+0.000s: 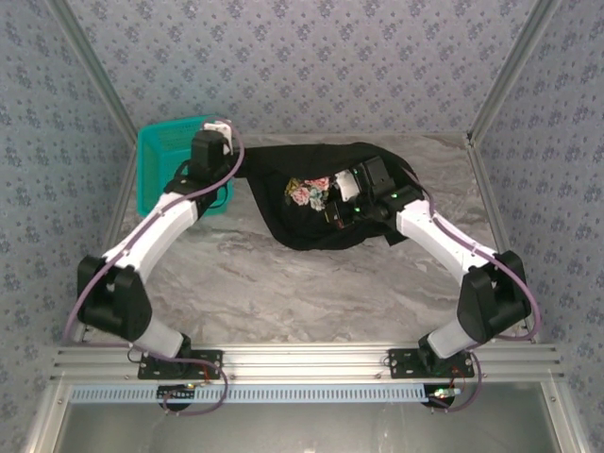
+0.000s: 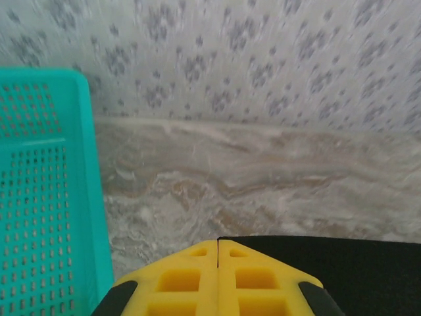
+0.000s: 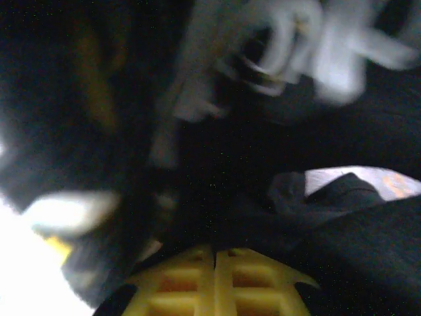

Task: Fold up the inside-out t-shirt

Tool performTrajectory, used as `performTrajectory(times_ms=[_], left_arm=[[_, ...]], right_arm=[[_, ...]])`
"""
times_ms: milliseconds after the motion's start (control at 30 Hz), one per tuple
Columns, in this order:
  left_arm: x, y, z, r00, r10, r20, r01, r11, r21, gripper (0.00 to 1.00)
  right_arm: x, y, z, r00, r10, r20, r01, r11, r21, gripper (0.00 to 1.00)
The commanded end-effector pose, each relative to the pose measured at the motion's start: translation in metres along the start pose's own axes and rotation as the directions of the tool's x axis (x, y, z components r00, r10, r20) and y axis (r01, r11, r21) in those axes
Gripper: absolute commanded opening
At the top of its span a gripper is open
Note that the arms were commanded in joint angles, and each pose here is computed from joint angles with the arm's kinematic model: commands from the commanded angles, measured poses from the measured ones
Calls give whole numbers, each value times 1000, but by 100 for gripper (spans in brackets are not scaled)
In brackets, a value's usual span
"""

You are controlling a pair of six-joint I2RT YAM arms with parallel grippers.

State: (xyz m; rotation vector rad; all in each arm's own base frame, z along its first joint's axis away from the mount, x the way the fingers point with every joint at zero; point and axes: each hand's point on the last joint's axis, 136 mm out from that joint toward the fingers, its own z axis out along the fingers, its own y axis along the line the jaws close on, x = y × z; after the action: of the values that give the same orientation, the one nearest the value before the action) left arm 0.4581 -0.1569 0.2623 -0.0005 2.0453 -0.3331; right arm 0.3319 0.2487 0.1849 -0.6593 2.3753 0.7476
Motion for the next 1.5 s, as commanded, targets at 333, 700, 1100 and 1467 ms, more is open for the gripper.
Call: performTrajectory(times_ms=[333, 700, 1100, 1467], left_arm=[[5, 28, 77, 991, -13, -130, -9, 986, -168, 0], [77, 1, 77, 959, -61, -275, 56, 998, -25, 0], [191, -91, -1, 932, 18, -361, 102, 945, 310, 7], [59, -132, -102, 998, 46, 44, -63, 828, 557, 78]], right_arm=[[-11, 51, -24, 995, -80, 59, 92, 964, -249, 0], [-133, 71, -153, 842, 3, 540, 139, 965, -222, 0], [-215, 73, -238, 637, 37, 770, 129, 980, -154, 0], [-197, 67, -181, 748, -6, 664, 55, 997, -52, 0]])
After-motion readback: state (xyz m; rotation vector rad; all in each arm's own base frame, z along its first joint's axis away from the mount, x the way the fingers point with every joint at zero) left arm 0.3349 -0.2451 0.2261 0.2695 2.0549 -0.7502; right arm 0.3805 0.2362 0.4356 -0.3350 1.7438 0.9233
